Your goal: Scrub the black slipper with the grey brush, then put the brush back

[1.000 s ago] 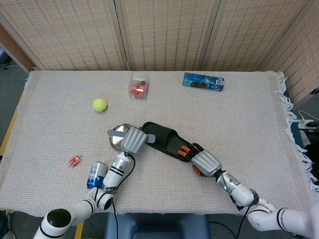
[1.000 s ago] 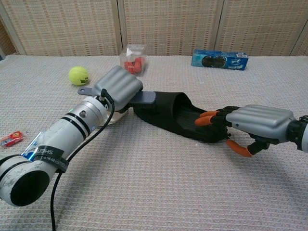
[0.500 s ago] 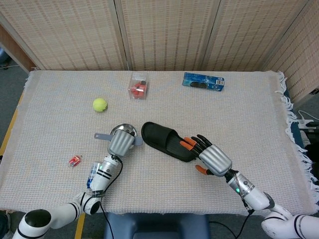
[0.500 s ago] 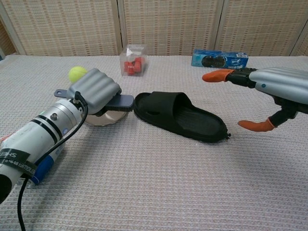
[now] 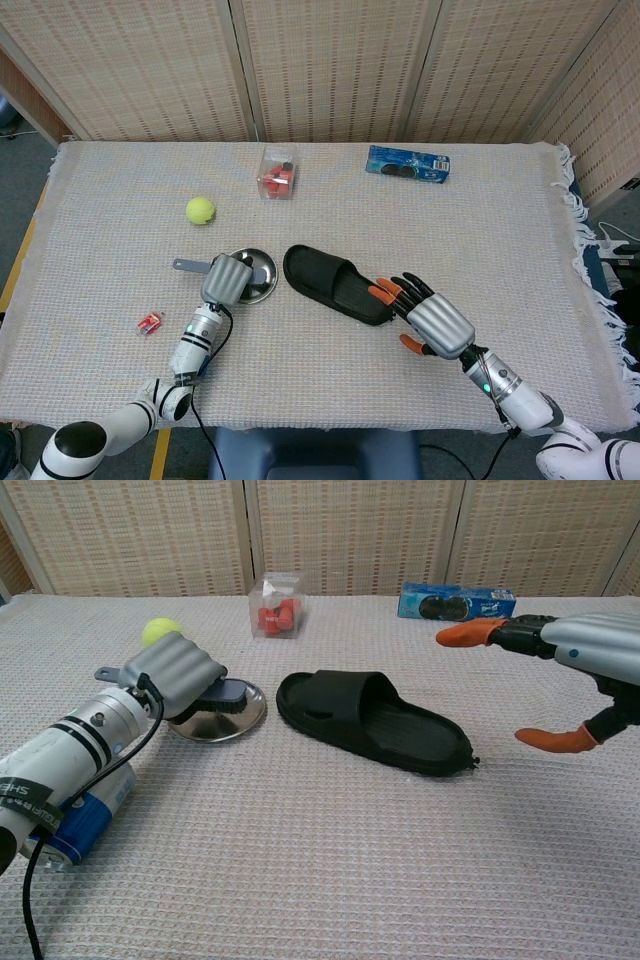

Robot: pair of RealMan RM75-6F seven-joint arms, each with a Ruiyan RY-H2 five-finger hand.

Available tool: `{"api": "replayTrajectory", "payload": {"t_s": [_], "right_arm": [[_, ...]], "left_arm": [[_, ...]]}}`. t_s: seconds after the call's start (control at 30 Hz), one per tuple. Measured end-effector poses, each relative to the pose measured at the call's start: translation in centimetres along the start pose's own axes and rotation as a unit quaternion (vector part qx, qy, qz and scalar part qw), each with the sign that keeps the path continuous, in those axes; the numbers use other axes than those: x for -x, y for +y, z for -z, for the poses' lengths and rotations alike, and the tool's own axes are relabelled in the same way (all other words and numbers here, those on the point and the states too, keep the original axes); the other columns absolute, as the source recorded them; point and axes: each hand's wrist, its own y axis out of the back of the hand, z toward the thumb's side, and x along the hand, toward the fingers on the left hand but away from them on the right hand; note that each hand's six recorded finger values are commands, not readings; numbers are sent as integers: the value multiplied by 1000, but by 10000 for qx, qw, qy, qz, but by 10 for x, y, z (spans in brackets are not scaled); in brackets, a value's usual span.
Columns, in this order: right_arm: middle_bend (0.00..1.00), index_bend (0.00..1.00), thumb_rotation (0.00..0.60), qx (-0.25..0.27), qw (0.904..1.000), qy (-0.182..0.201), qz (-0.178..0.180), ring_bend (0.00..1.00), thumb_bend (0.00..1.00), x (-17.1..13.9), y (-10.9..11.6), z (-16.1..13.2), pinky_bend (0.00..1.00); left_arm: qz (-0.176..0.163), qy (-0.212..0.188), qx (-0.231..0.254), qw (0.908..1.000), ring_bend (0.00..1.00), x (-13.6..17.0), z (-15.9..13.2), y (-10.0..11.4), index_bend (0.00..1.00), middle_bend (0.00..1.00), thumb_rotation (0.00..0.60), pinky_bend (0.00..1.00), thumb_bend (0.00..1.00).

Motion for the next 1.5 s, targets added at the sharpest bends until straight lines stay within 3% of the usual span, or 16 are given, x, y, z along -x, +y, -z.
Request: {"api": "replayTrajectory", "payload": {"t_s": [0.13, 0.27, 0.73, 0.83, 0.97, 1.07, 1.2, 1.27, 1.5], "right_arm": [[19, 0, 600, 28, 10000, -33, 11, 0, 276, -4, 1, 2, 0], [19, 0, 600, -23, 10000, -65, 47, 0, 277, -7, 4, 4, 0], [20, 0, 600, 43, 10000, -49, 69, 0, 277, -10, 6, 3, 0], [19, 0, 600, 42, 10000, -41, 80, 0, 276, -11, 7, 2, 0], [19, 0, 600, 30, 10000, -37, 73, 0, 277, -12, 7, 2, 0], [19, 0, 600, 5, 10000, -51, 70, 0, 277, -12, 7, 3, 0], [19, 0, 600, 29, 9999, -86, 93, 0, 276, -11, 8, 5, 0], [19, 0, 600, 38, 9999, -81, 101, 0, 276, -11, 8, 5, 0], [19, 0, 600, 71, 9999, -67, 98, 0, 276, -11, 7, 4, 0]], "left_arm": [[252, -44, -28, 9997, 681, -1, -2, -10, 141, 230, 600, 938, 491], [338, -54, -49, 9994, 669, -1, -4, -12, 84, 139, 600, 938, 484], [64, -233, 59, 9997, 659, 7, -17, 15, 6, 48, 600, 945, 486], [125, -199, -5, 9997, 657, 8, -15, 14, 0, 8, 600, 948, 478], [340, -88, -83, 9993, 622, 8, -10, 6, 0, 0, 600, 943, 388], [512, 4, 55, 9987, 513, 6, -8, 2, 0, 0, 600, 901, 338], [657, -75, 405, 9970, 266, 8, -13, 3, 0, 0, 600, 715, 309], [733, -135, 587, 9955, 192, 9, -17, 5, 0, 0, 600, 649, 305], [958, -381, 1091, 9887, 71, 18, -26, 18, 0, 0, 600, 542, 290]]}}
